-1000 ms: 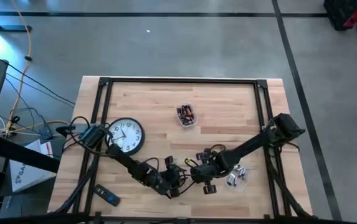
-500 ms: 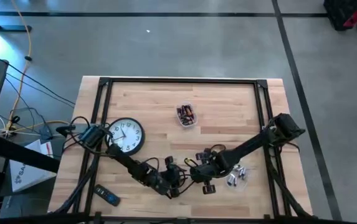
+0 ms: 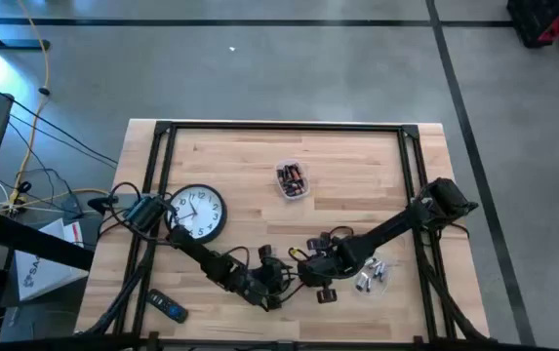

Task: Insert battery
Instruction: Insert the silver battery into the battery holder

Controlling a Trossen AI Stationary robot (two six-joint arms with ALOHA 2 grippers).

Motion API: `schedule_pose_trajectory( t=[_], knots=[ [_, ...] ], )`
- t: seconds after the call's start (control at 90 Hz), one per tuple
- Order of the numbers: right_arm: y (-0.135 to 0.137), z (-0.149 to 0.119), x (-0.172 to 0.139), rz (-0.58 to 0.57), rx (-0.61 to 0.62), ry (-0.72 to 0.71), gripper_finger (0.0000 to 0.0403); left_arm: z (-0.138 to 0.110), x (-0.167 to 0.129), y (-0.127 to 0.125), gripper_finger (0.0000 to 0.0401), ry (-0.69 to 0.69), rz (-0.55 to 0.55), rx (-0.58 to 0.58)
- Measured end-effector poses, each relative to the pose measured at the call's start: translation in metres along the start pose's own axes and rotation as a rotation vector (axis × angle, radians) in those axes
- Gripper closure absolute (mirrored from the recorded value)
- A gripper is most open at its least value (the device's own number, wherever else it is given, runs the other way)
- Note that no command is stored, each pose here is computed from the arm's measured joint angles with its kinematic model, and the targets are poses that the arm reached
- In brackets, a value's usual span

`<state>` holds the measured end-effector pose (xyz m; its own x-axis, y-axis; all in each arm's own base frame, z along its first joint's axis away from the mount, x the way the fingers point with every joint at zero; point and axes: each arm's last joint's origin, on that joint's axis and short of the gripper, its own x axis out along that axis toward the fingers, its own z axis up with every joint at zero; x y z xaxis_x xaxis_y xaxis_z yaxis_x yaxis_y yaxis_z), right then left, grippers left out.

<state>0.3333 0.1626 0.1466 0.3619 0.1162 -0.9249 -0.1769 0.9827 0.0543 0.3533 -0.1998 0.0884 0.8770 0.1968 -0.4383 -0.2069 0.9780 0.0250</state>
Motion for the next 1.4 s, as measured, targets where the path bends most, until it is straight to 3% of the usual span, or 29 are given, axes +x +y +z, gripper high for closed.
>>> schedule_pose_trajectory(
  t=[0.578, 1.0, 1.4],
  knots=[
    [0.009, 0.015, -0.023, -0.004, -0.011, 0.015, 0.0329, 0.0, 0.0, 0.0, 0.0268, 0.0, -0.002, -0.001],
    [0.014, 0.003, -0.02, -0.06, 0.034, 0.076, 0.0398, -0.001, 0.005, -0.001, 0.0268, -0.016, -0.033, -0.015],
    [0.014, 0.006, -0.016, -0.052, 0.038, 0.051, 0.0403, -0.004, 0.01, -0.001, 0.0268, -0.025, -0.067, -0.021]
  ],
)
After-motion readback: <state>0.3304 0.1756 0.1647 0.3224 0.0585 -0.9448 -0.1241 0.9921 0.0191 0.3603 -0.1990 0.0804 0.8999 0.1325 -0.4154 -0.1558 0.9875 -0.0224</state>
